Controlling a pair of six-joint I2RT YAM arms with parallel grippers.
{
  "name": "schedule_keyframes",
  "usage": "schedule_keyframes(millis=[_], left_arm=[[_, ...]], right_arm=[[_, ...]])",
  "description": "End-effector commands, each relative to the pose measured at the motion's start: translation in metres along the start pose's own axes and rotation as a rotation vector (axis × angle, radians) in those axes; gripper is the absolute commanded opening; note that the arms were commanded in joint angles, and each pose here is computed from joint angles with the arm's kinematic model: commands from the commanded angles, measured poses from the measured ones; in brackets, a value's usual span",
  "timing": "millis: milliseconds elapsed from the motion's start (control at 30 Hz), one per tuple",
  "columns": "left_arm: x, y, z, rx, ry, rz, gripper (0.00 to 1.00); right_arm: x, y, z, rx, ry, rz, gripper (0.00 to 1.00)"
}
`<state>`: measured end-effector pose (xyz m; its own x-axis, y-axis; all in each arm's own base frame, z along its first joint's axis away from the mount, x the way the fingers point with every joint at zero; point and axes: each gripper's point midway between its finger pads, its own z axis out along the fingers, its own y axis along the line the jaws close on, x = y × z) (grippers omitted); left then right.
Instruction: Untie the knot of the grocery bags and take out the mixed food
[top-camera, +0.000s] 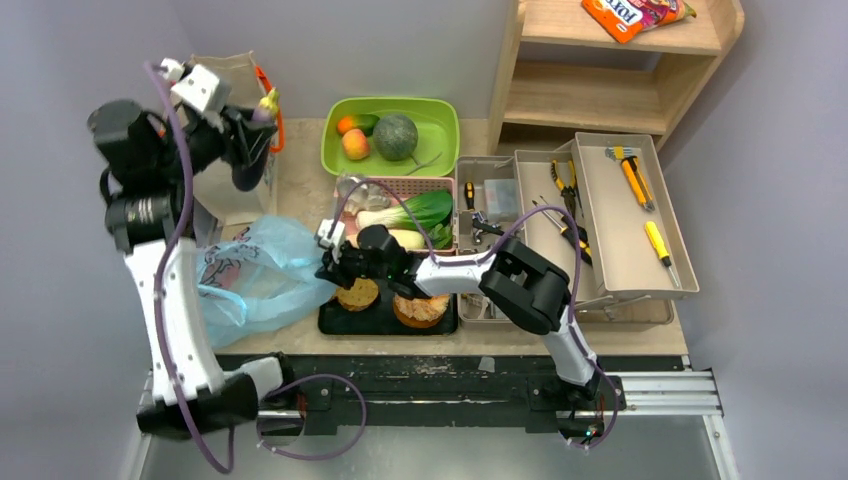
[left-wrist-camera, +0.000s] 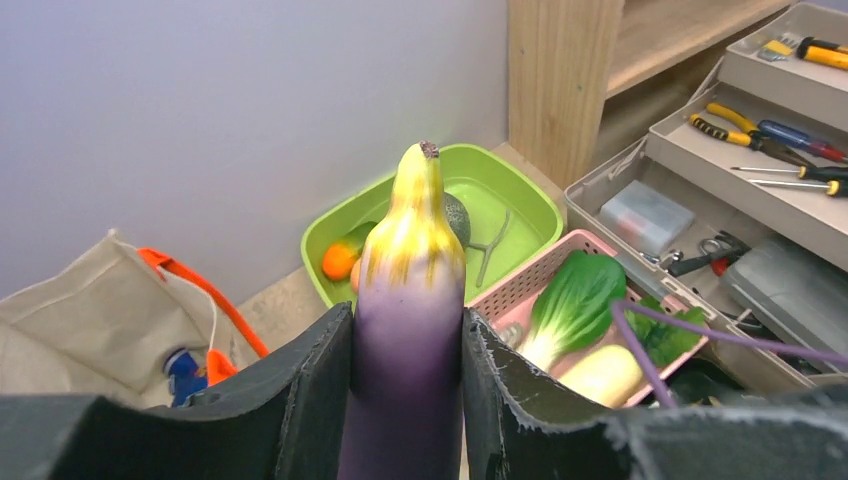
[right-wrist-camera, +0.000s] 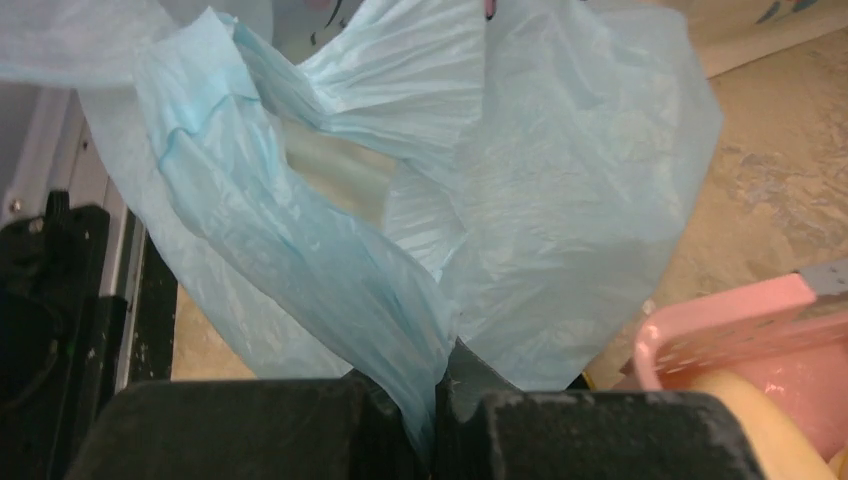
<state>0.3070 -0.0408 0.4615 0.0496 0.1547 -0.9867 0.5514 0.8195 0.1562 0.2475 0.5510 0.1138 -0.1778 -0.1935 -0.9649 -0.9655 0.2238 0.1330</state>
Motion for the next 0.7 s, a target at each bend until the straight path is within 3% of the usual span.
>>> schedule_keyframes(millis=[0,200,400,500,600,667], left_arm=[[0.011,0.028,0.058,0.018,0.029,-0.004,0.0],[0.074,-0.014,0.127,0.261,0.182,-0.033,0.0],[0.139,-0.054,0.168,0.41,0.316,-0.045,0.0],[0.165,-0.069,0.18,0.452,0.383,-0.041,0.17],[0.175,-0.069,0.188,0.439,0.445,-0.075,0.6],[0.168,-0.063,0.188,0.409,0.461,-0.082,0.69]], right_arm=[[-0.063,-0.001,-0.012,0.075,-0.173,-0.282,0.0],[-0.064,0.009,-0.013,0.059,-0.192,-0.445,0.0],[-0.056,0.01,-0.017,0.064,-0.177,-0.486,0.0],[-0.052,0.011,-0.018,0.06,-0.166,-0.479,0.0],[-0.051,0.012,-0.019,0.05,-0.16,-0.458,0.0],[-0.052,0.012,-0.019,0.051,-0.162,-0.446,0.0]])
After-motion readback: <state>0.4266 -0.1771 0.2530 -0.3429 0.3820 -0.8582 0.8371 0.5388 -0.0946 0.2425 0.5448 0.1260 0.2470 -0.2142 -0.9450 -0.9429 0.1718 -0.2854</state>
